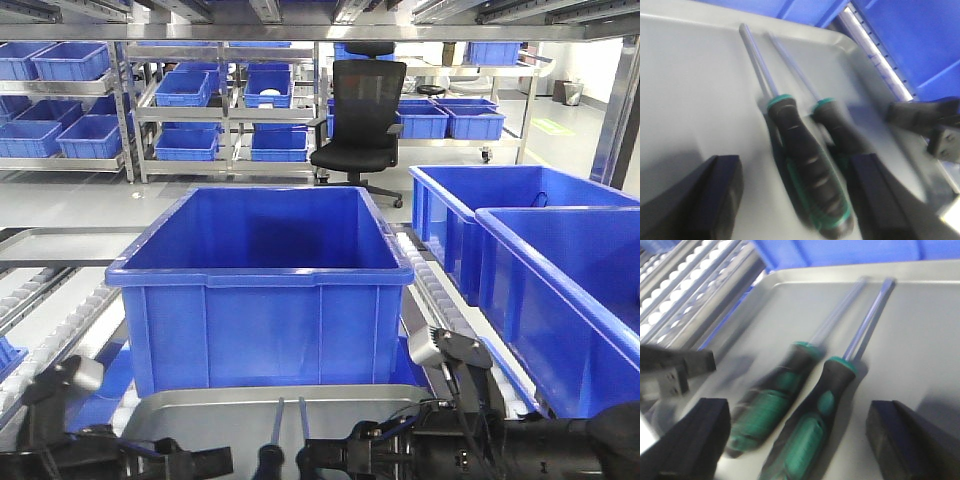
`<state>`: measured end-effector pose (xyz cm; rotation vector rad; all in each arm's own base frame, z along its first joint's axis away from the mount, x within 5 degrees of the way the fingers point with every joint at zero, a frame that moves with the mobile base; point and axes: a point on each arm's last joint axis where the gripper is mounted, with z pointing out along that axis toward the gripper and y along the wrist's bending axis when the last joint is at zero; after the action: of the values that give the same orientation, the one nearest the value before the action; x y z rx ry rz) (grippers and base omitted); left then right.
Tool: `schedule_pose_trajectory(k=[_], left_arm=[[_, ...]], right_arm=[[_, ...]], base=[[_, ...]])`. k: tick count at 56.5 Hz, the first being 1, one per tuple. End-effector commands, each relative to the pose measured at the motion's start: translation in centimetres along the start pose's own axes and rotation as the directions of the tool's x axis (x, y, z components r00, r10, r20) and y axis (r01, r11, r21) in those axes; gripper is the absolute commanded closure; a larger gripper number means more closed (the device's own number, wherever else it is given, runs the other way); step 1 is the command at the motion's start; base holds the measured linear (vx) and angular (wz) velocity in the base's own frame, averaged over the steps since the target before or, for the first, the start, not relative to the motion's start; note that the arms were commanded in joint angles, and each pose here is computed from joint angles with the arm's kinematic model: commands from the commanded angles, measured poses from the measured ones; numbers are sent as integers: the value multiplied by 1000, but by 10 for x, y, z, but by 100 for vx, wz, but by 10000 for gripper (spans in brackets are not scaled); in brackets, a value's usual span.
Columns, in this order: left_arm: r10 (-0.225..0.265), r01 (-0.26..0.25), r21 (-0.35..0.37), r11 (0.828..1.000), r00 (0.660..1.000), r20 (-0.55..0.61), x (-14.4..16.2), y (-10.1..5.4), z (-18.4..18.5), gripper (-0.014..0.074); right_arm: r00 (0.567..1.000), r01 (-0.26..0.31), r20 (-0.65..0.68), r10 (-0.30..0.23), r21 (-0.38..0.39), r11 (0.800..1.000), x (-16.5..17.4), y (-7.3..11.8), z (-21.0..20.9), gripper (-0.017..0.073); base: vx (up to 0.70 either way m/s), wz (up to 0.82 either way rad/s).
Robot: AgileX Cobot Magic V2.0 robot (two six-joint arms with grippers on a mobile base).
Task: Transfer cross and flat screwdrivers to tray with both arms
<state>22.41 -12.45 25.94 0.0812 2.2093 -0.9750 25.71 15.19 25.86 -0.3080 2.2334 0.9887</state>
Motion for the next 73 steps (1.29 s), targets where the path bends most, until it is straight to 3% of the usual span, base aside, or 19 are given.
schedule_pose_trajectory(k=[1, 7, 10, 12, 18, 21, 26, 29, 34, 35, 37, 41, 46, 48, 50, 55, 73], left_arm=[[51, -58, 81, 995, 995, 84, -13, -22, -19, 193], [184, -200, 97, 975, 971, 154, -15, -37, -43, 440], [249, -269, 88, 959, 950, 188, -15, -43, -57, 581], [288, -311, 81, 947, 934, 210, -15, -47, -66, 603], [413, -443, 54, 895, 868, 276, -10, -60, -96, 597], [481, -512, 25, 859, 822, 306, -5, -65, -114, 594], [559, -580, -38, 813, 761, 329, 9, -66, -139, 592], [566, -580, -65, 812, 757, 325, 20, -62, -147, 592], [575, -565, -133, 814, 756, 313, 45, -47, -161, 592], [587, -571, -151, 807, 747, 314, 49, -45, -164, 592], [577, -553, -167, 816, 758, 305, 58, -38, -166, 592], [588, -546, -219, 809, 745, 315, 72, -28, -174, 591], [622, -554, -281, 783, 701, 350, 78, -21, -178, 591], [624, -551, -293, 782, 687, 373, 78, -20, -180, 591], [623, -546, -301, 782, 676, 394, 77, -20, -181, 591], [621, -544, -299, 784, 677, 395, 77, -20, -181, 591], [621, -544, -299, 784, 677, 395, 77, -20, -181, 591]], right_arm=[[996, 50, 75, -46, -59, 997, -16, 22, -22, 49], [993, 75, 95, -69, -63, 995, -17, 35, -43, 290], [987, 121, 111, -115, -49, 991, -17, 42, -57, 455], [978, 174, 118, -169, -30, 984, -16, 46, -67, 578], [932, 323, 165, -324, 32, 946, -12, 62, -102, 573], [896, 391, 195, -398, 76, 917, -9, 71, -124, 569], [835, 471, 220, -504, 185, 862, 1, 79, -158, 568], [799, 498, 233, -555, 260, 827, 9, 78, -174, 568], [754, 490, 272, -598, 373, 788, 28, 71, -193, 568], [747, 488, 276, -605, 391, 780, 34, 68, -196, 568], [728, 478, 295, -618, 428, 767, 47, 62, -200, 568], [699, 453, 337, -631, 474, 755, 63, 53, -204, 568], [651, 440, 384, -655, 511, 738, 80, 44, -206, 567], [630, 441, 397, -668, 526, 728, 83, 42, -207, 567], [622, 438, 404, -671, 530, 726, 88, 39, -206, 567], [634, 432, 405, -659, 521, 736, 95, 35, -203, 567], [654, 437, 381, -654, 515, 737, 98, 32, -200, 567]], base=[[0, 0], [0, 0], [0, 0], [0, 0], [0, 0], [0, 0], [0, 0], [0, 0], [0, 0], [0, 0], [0, 0], [0, 0], [0, 0], [0, 0], [0, 0], [0, 0], [0, 0]])
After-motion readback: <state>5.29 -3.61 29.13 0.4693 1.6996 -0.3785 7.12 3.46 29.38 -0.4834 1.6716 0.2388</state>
